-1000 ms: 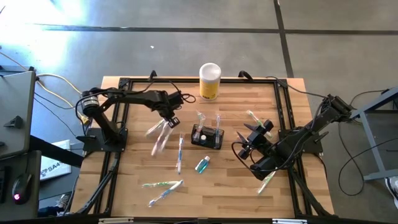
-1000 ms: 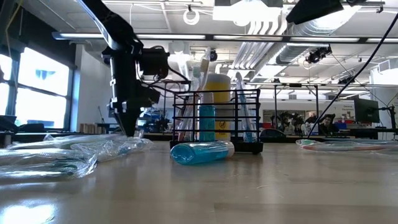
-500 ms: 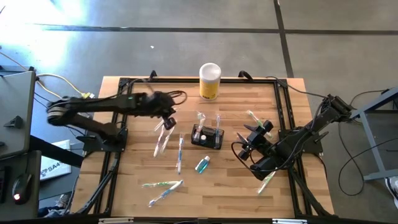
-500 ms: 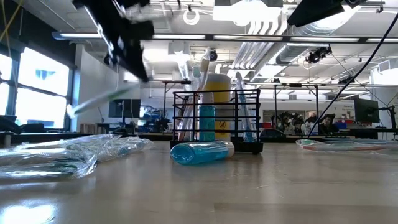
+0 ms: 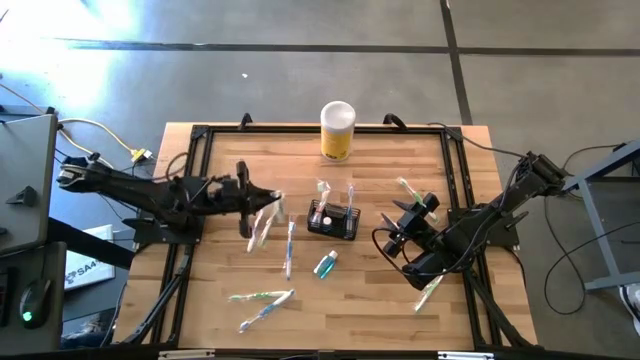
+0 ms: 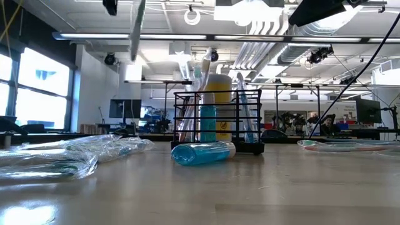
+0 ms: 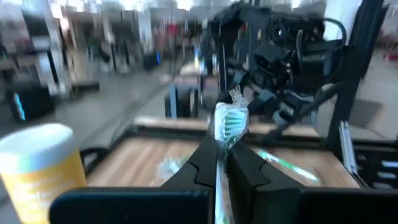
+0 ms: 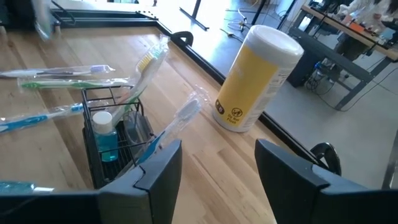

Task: Pick & Place toothbrushing station
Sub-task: Put the green toothbrush into the wire organizer, then put the blue mouthwash into the wire organizer

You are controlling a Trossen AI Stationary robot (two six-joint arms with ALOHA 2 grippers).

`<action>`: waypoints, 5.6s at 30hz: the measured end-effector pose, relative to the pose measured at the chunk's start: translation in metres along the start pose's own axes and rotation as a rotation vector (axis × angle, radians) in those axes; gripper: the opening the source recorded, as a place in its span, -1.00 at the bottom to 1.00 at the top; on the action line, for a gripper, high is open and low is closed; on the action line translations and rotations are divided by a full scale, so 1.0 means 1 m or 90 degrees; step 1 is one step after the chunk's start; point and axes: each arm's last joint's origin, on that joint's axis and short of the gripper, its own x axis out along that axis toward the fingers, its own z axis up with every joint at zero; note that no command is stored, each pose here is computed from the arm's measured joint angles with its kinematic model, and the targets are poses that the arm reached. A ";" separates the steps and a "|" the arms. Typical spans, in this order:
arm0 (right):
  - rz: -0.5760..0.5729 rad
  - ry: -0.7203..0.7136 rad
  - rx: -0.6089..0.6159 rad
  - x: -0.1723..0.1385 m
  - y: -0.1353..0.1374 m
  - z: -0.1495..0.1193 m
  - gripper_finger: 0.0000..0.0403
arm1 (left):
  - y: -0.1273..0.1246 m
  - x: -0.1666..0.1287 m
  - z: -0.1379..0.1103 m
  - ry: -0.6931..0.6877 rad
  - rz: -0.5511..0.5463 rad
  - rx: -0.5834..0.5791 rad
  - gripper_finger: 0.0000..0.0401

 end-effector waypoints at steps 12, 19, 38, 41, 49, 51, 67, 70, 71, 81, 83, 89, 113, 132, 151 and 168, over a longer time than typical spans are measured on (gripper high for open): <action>-0.019 -0.014 0.003 0.003 -0.002 0.002 -0.03 | 0.039 0.009 -0.043 -0.201 -0.066 -0.040 -0.97; -0.032 -0.006 0.012 0.010 -0.003 0.004 -0.03 | 0.045 0.043 -0.055 -0.206 -0.048 -0.065 -0.97; -0.043 0.004 -0.015 0.016 -0.004 -0.014 -0.03 | 0.057 0.076 -0.088 -0.100 -0.007 -0.062 -0.97; -0.051 0.006 -0.015 0.021 -0.004 -0.018 -0.03 | 0.057 0.079 -0.095 -0.082 -0.007 -0.072 -0.97; -0.057 0.009 -0.012 0.023 -0.005 -0.017 -0.03 | 0.058 0.084 -0.111 -0.045 -0.004 -0.080 -0.97; -0.056 0.009 -0.012 0.023 -0.005 -0.017 -0.03 | 0.058 0.085 -0.115 -0.038 -0.003 -0.089 -0.97; -0.056 0.009 -0.012 0.023 -0.005 -0.017 -0.03 | 0.055 0.091 -0.142 0.026 -0.020 -0.104 -0.97; -0.056 0.009 -0.012 0.023 -0.005 -0.017 -0.03 | 0.053 0.091 -0.142 0.027 -0.027 -0.102 -0.97; -0.056 0.009 -0.012 0.023 -0.005 -0.017 -0.03 | 0.053 0.091 -0.142 0.027 -0.030 -0.102 -0.97; -0.056 0.009 -0.012 0.023 -0.005 -0.017 -0.03 | 0.051 0.091 -0.141 0.027 -0.041 -0.102 -0.70; -0.056 0.010 -0.012 0.023 -0.005 -0.017 -0.03 | 0.051 0.091 -0.141 0.026 -0.041 -0.102 -0.61; -0.056 0.010 -0.012 0.023 -0.005 -0.017 -0.03 | 0.051 0.091 -0.141 0.026 -0.046 -0.107 -0.35; 0.156 0.080 -0.101 0.019 0.023 -0.009 -0.03 | 0.037 0.057 -0.088 0.098 -0.118 -0.093 -0.20; 0.542 0.035 -0.253 0.058 0.071 0.007 -0.03 | 0.003 0.004 -0.104 0.444 -0.091 -0.263 -0.20; 0.636 0.002 -0.359 0.095 0.089 -0.005 -0.01 | -0.008 0.005 -0.110 0.454 -0.071 -0.268 -0.20; 0.628 0.010 -0.405 0.092 0.087 0.016 0.37 | -0.007 0.005 -0.110 0.452 -0.064 -0.268 -0.20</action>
